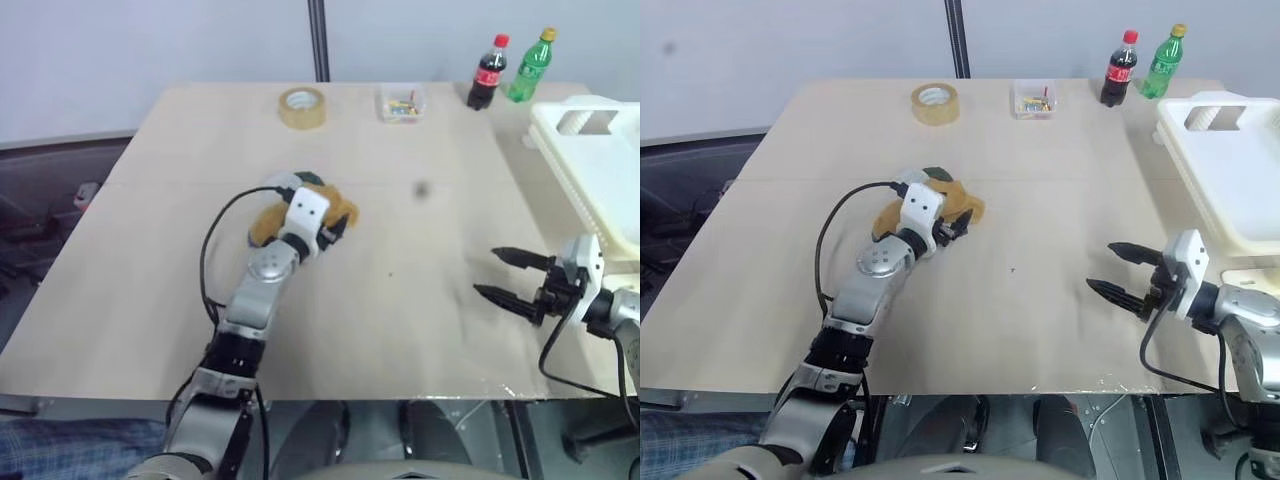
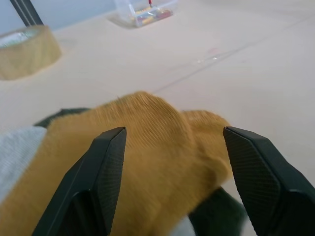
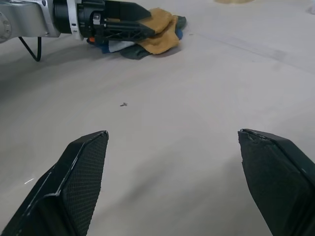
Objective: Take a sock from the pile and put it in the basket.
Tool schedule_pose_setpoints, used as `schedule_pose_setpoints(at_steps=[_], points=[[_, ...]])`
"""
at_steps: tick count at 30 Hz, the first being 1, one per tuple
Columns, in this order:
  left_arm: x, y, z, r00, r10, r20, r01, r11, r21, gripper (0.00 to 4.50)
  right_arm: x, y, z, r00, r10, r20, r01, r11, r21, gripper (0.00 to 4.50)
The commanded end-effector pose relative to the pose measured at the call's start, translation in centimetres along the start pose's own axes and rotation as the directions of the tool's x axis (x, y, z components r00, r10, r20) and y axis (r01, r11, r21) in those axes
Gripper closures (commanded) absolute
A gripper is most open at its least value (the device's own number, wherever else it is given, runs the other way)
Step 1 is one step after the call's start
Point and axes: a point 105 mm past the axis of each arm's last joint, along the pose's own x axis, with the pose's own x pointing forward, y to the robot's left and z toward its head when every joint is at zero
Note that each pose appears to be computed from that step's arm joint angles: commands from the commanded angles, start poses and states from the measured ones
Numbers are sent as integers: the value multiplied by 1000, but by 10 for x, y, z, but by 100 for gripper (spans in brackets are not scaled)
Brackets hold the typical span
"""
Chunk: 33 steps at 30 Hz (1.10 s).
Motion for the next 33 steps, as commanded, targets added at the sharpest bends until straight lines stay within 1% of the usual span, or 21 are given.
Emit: schedule_pose_setpoints(at_steps=[1,2,5,8,10,11,15,18,19,21,24,27,30,33], points=[[1,5,7,999,25,29,-26,999,32,113,-3,-1,12,999,-14,40,16,998,-56,12],[0,7,5,999,31,19,-31,999,38,113,-3,-1,12,999,-15,40,18,998,-56,12],[-1,10,4,999,45,9,-45,999,22,189,-3,-3,12,999,-17,40,20,998,-59,0],[-2,12,3,999,49,4,-49,998,37,329,-2,-4,13,999,-19,44,21,998,-60,0],[-2,15,7,998,60,21,-60,998,32,413,-2,-4,14,999,-17,48,20,998,-61,0],[-2,16,8,998,65,26,-66,997,29,447,-1,-4,14,999,-17,49,20,998,-61,0],[-2,16,17,996,71,60,-73,997,26,447,-1,-5,13,999,-14,44,17,998,-63,0],[-2,4,24,997,20,70,-21,1000,19,447,-2,-5,13,999,-14,46,17,998,-64,0],[-3,-5,27,997,-28,69,27,1000,11,447,-2,-6,14,999,-15,47,18,998,-64,0],[-7,-27,41,986,-136,97,137,991,2,447,-3,-7,13,999,-20,42,23,998,-67,0],[-9,-56,52,966,-247,83,253,965,-75,447,-4,-7,13,999,-24,39,26,997,-67,0],[-9,-90,53,926,-371,68,376,921,-97,447,-7,-9,15,998,-39,41,42,997,-70,0],[-3,-115,51,897,-437,60,441,889,-122,447,-12,-12,16,997,-64,39,67,995,-78,0],[6,-148,53,860,-506,65,509,846,-159,447,-22,-16,19,995,-98,27,100,991,-92,0]])
